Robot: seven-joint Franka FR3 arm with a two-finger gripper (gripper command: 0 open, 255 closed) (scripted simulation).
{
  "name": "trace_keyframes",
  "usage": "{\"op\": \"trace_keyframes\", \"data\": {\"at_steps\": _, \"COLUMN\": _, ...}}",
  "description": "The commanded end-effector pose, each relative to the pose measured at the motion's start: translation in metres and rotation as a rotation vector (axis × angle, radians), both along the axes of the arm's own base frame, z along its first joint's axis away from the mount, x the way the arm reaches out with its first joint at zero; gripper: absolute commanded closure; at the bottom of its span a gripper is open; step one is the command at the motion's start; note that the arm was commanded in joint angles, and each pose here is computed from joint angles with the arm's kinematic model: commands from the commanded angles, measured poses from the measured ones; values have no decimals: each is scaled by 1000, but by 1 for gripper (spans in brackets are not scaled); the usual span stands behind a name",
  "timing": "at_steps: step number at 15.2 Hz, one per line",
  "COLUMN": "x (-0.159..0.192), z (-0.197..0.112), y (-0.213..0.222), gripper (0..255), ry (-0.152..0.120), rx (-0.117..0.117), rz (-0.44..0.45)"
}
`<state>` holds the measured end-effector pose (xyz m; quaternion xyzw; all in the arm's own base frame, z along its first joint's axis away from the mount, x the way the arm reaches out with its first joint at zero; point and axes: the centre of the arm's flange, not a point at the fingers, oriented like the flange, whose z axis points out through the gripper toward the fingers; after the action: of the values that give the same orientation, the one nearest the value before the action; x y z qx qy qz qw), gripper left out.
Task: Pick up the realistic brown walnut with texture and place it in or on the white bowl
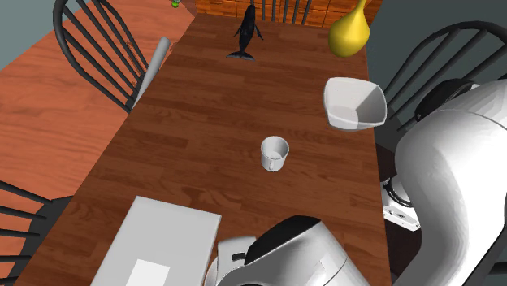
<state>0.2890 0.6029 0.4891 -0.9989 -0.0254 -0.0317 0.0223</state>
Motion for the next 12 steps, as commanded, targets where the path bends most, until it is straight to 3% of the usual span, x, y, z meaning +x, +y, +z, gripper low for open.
{"op": "trace_keyframes", "data": {"at_steps": 1, "x": 0, "z": 0, "y": 0, "gripper": 0, "ry": 0, "rx": 0, "rz": 0}}
{"op": "trace_keyframes", "data": {"at_steps": 5, "x": -3, "z": 50, "y": -2, "gripper": 0, "ry": 0, "rx": 0, "rz": 0}}
{"op": "trace_keyframes", "data": {"at_steps": 12, "x": -3, "z": 50, "y": -2, "gripper": 0, "ry": 0, "rx": 0, "rz": 0}}
